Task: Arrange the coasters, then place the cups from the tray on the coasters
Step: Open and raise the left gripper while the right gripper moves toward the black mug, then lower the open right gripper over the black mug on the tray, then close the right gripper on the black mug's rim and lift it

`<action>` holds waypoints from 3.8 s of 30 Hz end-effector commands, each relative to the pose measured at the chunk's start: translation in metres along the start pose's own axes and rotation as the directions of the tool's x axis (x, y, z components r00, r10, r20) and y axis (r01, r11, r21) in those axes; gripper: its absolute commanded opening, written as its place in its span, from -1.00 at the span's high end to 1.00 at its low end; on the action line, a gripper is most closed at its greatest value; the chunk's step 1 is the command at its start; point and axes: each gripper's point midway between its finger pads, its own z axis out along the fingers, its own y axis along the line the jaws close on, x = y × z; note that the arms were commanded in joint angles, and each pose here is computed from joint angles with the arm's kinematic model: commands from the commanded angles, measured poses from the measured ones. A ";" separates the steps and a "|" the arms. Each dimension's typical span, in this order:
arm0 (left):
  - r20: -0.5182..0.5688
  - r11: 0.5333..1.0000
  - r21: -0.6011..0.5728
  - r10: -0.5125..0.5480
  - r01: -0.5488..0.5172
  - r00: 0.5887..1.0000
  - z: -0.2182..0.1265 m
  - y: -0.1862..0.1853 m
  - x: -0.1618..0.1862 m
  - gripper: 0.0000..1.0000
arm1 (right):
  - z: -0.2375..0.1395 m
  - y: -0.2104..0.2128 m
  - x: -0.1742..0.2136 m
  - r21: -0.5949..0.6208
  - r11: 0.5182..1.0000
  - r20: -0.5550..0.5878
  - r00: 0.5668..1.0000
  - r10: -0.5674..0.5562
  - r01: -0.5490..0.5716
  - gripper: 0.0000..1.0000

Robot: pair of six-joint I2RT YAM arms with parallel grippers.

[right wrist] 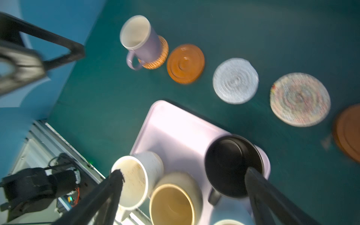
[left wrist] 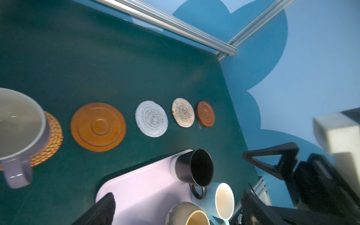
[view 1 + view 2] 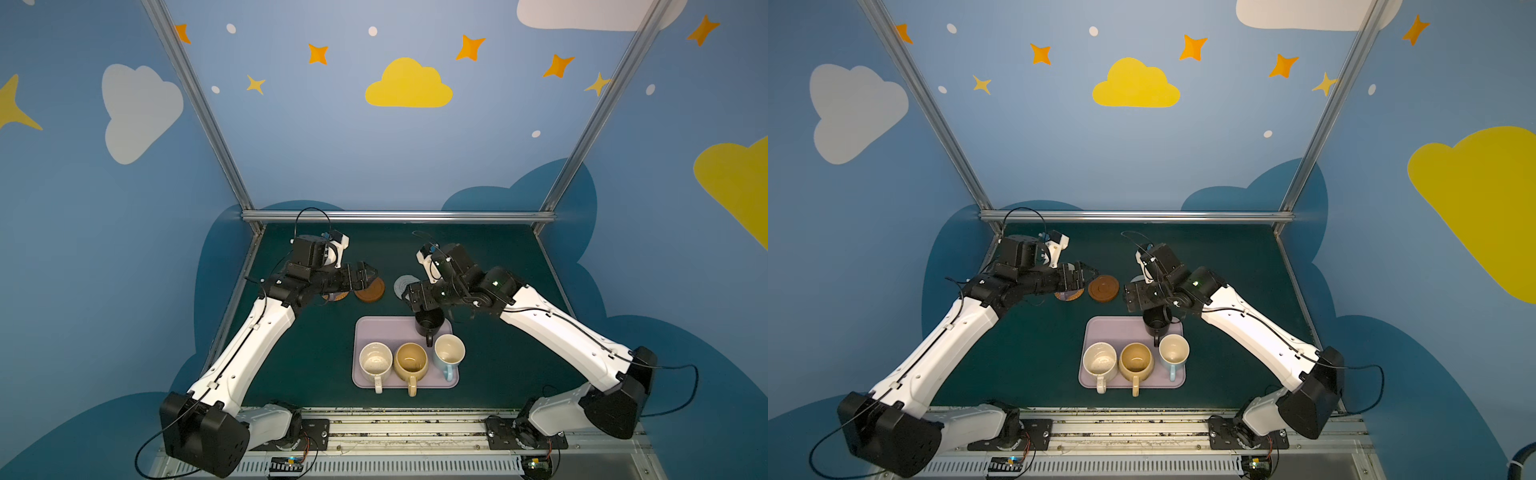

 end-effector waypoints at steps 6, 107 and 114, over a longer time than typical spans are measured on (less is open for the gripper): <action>-0.174 0.983 0.182 0.011 0.021 0.985 0.010 -0.041 0.054 -0.99 | 0.005 -0.040 0.063 0.155 0.985 -0.165 0.981 0.103 -0.077 -0.88; -0.169 0.960 0.212 -0.149 0.184 0.974 0.023 -0.012 0.082 -0.99 | 0.048 -0.041 0.026 0.211 0.977 0.002 1.000 -0.007 0.006 1.00; -0.095 0.947 0.243 -0.195 0.213 0.976 0.007 -0.014 0.059 -0.99 | 0.031 -0.029 -0.009 0.226 0.974 0.082 0.997 -0.008 -0.011 1.00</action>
